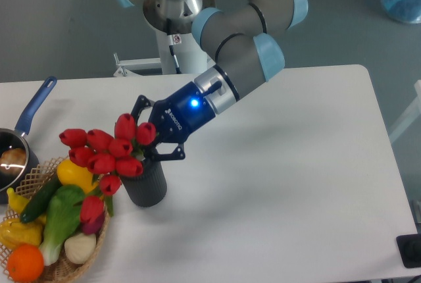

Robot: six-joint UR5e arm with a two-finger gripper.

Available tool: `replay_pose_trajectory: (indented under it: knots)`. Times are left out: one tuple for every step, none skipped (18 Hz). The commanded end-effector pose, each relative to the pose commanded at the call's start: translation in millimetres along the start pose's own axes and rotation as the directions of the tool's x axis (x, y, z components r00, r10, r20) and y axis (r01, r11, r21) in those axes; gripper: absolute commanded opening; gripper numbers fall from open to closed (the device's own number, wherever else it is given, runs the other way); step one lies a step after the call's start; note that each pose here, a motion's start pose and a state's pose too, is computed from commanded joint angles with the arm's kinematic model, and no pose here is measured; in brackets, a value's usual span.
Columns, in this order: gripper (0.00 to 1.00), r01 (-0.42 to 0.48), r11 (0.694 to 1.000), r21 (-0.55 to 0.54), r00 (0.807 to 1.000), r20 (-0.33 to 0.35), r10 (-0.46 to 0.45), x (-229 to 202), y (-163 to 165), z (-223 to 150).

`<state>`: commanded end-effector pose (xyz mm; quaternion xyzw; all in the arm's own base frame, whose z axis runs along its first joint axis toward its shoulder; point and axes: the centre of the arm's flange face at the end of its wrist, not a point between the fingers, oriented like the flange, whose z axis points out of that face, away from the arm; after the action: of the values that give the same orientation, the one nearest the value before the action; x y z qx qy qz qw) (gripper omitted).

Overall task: Insert the flowers into the vase
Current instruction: 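Push the tulip bunch further down into the vase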

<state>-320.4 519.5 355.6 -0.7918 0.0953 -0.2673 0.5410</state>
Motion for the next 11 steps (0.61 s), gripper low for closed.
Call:
replay_pose_trajectory:
  knots:
    - [0.03, 0.001, 1.0, -0.006, 1.0, 0.0, -0.001, -1.5, 5.3, 1.4]
    - [0.04, -0.001, 1.0, -0.012, 1.0, 0.0, 0.001, -2.5, 10.3, 2.6]
    - [0.04, -0.003, 1.0, -0.023, 1.0, 0.003, 0.003, -3.1, 15.5, 3.6]
    - [0.05, -0.003, 1.0, -0.031, 1.0, 0.005, 0.003, -3.5, 19.8, 4.5]
    - [0.08, -0.004, 0.999, -0.034, 1.0, 0.006, 0.005, -3.6, 23.0, 4.4]
    - [0.1, -0.007, 0.999, -0.034, 1.0, 0.006, 0.007, -3.8, 24.6, 3.9]
    - [0.11, -0.004, 0.999, -0.034, 1.0, 0.007, 0.004, -3.3, 26.1, 3.3]
    - [0.13, 0.001, 0.999, -0.038, 1.0, 0.011, -0.001, -4.0, 28.8, 2.2]
    - [0.17, 0.007, 0.999, -0.042, 1.0, 0.014, -0.006, -4.6, 32.3, 1.2]
    - [0.21, 0.012, 0.999, -0.044, 1.0, 0.017, -0.011, -4.4, 35.6, 0.1]
    - [0.26, 0.013, 0.999, -0.049, 1.0, 0.021, -0.012, -4.3, 39.3, -0.9]
